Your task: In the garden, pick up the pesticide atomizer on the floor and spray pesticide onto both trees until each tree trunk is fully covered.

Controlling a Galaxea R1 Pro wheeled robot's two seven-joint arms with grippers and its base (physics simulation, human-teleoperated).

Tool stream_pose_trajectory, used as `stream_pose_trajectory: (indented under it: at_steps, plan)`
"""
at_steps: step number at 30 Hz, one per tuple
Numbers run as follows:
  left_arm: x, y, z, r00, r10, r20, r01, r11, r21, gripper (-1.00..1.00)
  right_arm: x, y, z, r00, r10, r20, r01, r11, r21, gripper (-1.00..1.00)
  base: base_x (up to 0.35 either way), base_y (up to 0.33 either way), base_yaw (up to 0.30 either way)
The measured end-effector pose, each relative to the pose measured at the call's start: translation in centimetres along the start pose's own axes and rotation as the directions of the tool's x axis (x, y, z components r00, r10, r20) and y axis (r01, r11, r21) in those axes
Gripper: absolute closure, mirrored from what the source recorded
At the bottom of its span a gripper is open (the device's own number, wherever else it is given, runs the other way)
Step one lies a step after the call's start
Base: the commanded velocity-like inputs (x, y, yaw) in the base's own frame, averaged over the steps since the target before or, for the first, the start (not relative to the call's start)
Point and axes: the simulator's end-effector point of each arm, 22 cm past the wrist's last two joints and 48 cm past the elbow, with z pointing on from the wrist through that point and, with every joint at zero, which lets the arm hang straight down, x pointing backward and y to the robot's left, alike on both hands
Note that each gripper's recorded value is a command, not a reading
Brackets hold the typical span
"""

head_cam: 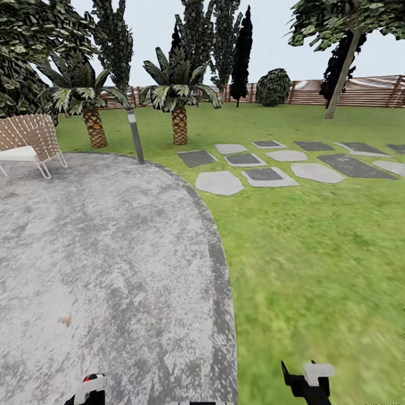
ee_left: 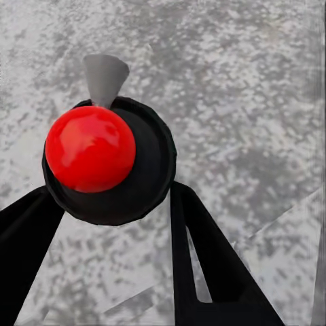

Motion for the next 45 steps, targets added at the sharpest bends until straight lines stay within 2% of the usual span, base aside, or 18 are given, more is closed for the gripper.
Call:
stream_pose_trajectory:
  at_steps: [6, 16, 45]
  plan:
    - [-1.0, 0.7, -0.8, 1.0, 0.003, 0.001, -0.003, 1.0, -0.007, 1.0, -1.3, 0.0, -0.9, 0.999, 0.003, 0.032, -0.003, 1.0, -0.001, -1.0, 0.0, 0.0, -0.084]
    - [-2.9, 0.8, -2.0, 1.0, 0.004, -0.004, -0.004, 1.0, -0.01, 1.0, -1.9, 0.5, -2.2, 1.0, 0.011, -0.001, -0.011, 1.0, -0.009, -1.0, 0.0, 0.0, -0.033]
    - [-8.3, 0.9, -5.6, 1.0, 0.004, -0.006, -0.004, 1.0, -0.011, 1.0, -7.2, -0.3, -5.0, 1.0, 0.01, -0.018, -0.011, 1.0, -0.009, -1.0, 0.0, 0.0, -0.257]
